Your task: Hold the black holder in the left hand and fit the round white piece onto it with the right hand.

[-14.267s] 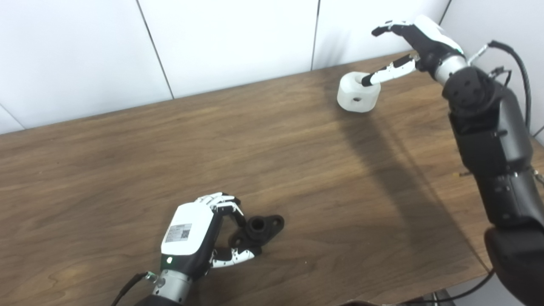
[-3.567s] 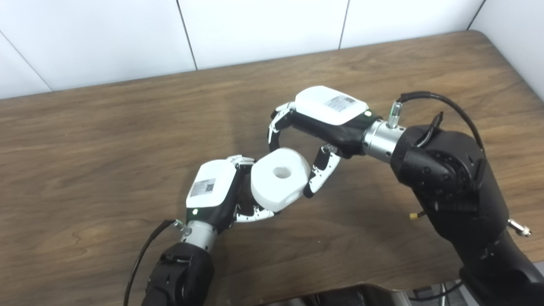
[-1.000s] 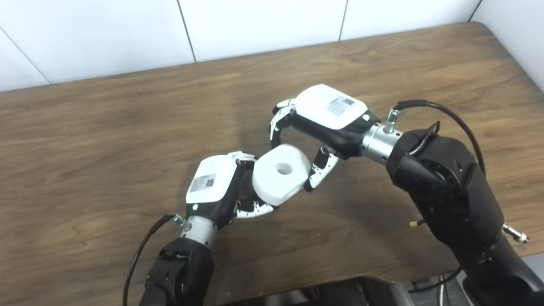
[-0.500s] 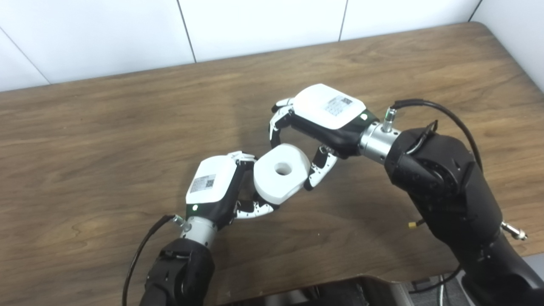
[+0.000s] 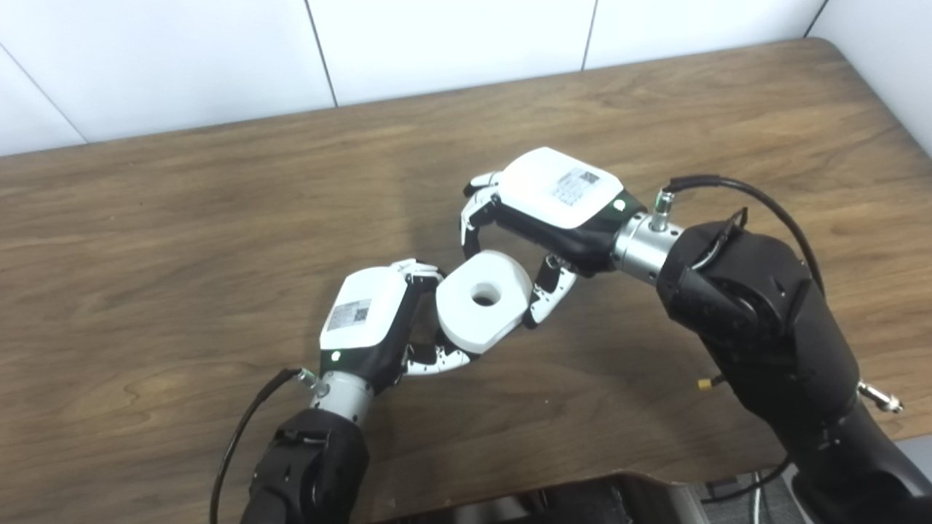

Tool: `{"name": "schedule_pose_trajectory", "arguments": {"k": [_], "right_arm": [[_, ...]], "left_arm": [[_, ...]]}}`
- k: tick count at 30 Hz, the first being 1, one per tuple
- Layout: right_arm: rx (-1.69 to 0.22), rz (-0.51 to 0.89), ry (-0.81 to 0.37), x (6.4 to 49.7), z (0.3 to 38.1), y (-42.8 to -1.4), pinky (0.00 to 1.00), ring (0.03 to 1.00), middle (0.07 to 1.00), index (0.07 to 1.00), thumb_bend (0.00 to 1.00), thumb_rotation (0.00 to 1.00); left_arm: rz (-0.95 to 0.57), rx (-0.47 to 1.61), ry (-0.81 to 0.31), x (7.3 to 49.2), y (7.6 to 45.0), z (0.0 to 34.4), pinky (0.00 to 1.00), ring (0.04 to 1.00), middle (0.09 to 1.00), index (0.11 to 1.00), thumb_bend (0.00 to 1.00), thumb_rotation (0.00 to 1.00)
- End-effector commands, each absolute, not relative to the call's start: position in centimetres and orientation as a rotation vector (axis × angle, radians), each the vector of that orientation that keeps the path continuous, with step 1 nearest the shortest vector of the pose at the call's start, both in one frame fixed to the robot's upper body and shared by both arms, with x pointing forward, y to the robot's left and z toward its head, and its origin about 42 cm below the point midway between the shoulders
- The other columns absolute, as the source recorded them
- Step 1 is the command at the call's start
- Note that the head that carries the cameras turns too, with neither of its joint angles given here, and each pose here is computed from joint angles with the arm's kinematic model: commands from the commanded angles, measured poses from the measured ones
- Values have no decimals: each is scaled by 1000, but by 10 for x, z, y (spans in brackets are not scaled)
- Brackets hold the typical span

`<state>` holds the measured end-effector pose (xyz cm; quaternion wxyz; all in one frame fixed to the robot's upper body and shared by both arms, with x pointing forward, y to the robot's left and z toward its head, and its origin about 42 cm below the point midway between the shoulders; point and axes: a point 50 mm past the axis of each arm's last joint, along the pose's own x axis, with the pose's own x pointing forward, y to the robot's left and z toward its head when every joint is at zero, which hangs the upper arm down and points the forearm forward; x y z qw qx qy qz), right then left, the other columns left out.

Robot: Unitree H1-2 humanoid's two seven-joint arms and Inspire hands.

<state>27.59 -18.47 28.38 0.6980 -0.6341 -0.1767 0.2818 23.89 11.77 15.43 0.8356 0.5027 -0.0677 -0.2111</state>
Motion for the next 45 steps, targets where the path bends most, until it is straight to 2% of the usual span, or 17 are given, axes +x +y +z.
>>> {"name": "schedule_pose_trajectory", "arguments": {"k": [1,32,33,34,35,39,45], "right_arm": [[-1431,590,-450,278,293,-188,805,866,736,484,524,132],[-1432,616,-433,277,284,-191,816,861,734,490,525,152],[-1433,618,-432,278,285,-191,813,860,735,546,785,217],[-1434,620,-431,278,285,-191,816,862,738,571,873,245],[-1433,621,-429,278,286,-191,816,864,741,588,920,270],[-1435,626,-429,277,288,-191,814,869,749,614,982,313],[-1441,631,-430,274,291,-192,868,935,802,650,998,307]], "left_arm": [[-542,1061,11,225,119,122,788,854,766,485,516,47],[-536,1064,-8,226,116,122,788,844,759,484,517,47],[-537,1064,-6,226,116,122,791,846,761,485,517,47],[-538,1064,-4,226,115,122,792,846,761,485,517,47],[-539,1063,-3,226,115,122,793,847,761,485,517,46],[-543,1064,-4,227,114,121,794,847,760,485,516,46],[-549,1063,-2,227,113,120,788,843,758,485,517,44]]}}
